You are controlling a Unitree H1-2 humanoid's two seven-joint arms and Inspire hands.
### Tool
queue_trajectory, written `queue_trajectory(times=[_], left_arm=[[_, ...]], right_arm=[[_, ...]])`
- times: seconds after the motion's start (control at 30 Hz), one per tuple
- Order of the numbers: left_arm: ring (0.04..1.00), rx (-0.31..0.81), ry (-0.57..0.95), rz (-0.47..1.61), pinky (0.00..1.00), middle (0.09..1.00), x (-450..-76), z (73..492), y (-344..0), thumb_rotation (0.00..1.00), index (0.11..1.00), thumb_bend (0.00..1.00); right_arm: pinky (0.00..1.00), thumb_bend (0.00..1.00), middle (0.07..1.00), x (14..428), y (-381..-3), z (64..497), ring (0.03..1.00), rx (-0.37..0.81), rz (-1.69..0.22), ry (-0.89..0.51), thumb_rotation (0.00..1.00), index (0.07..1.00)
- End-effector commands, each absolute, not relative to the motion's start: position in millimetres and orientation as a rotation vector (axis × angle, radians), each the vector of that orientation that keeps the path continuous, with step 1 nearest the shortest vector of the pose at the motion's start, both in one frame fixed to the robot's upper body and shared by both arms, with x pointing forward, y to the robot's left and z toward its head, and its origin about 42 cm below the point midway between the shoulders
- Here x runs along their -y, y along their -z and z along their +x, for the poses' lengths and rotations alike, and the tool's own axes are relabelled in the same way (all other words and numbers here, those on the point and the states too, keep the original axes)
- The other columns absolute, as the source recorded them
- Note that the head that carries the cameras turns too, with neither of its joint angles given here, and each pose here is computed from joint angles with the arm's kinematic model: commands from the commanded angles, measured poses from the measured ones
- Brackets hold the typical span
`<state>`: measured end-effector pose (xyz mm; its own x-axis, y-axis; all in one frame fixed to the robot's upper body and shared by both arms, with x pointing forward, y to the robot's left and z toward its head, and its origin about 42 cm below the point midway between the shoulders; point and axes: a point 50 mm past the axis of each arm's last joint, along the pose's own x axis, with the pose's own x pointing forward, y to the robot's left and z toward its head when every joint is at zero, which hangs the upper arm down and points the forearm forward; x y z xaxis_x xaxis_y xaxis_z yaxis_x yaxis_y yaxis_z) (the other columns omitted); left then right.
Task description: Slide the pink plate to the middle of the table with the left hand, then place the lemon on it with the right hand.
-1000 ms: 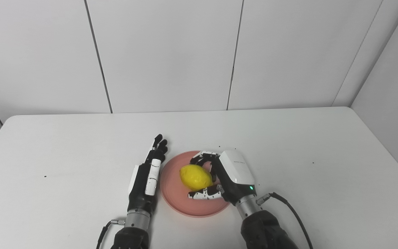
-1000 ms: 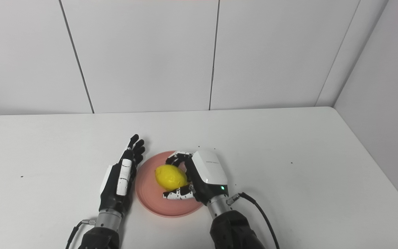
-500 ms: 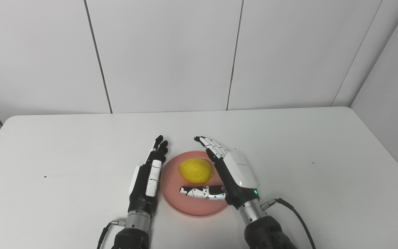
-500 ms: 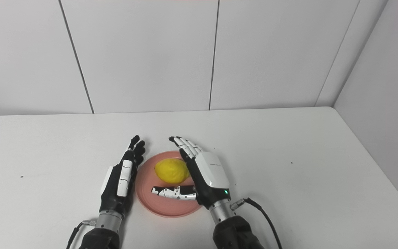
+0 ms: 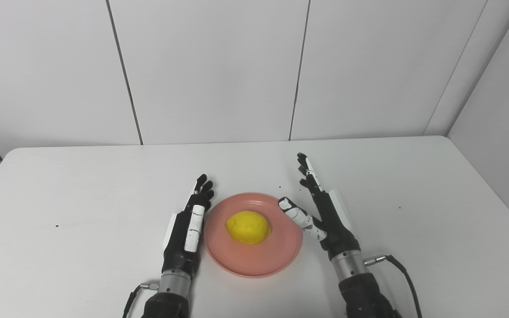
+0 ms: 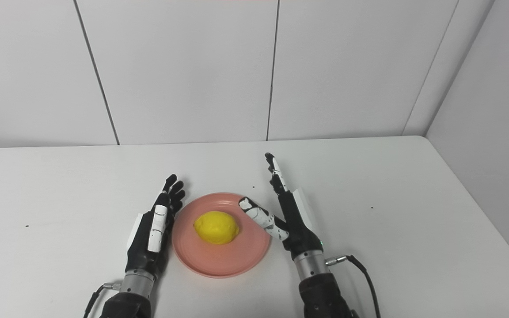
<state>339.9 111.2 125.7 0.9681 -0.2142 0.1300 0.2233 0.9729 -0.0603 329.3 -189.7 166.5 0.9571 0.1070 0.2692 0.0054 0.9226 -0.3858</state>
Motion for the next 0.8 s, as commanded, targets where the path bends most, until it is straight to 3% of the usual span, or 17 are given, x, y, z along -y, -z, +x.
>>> queue_trajectory(times=[0.0,0.2,0.43,0.6,0.77], left_arm=[[0.965,0.114,0.215,-0.076,0.99,0.960,-118,336,-120,1.00,0.963,0.73],[0.965,0.112,0.211,-0.071,0.99,0.958,-120,337,-120,1.00,0.963,0.74],[0.970,0.115,0.209,-0.064,0.98,0.962,-122,337,-120,1.00,0.967,0.77],[0.971,0.117,0.207,-0.057,0.98,0.962,-123,338,-121,1.00,0.965,0.77],[0.966,0.124,0.206,-0.063,0.98,0.961,-123,338,-122,1.00,0.961,0.76]], right_arm=[[0.93,0.70,0.973,192,-177,332,0.966,0.359,-0.365,-0.034,0.99,0.982],[0.87,0.69,0.953,196,-169,336,0.928,0.329,-0.288,-0.017,0.96,0.962],[0.96,0.70,0.974,193,-160,337,0.964,0.295,-0.215,-0.046,1.00,0.974],[0.97,0.72,0.970,190,-156,334,0.959,0.264,-0.196,-0.062,1.00,0.973],[0.93,0.67,0.968,185,-153,331,0.944,0.270,-0.194,-0.077,1.00,0.968]])
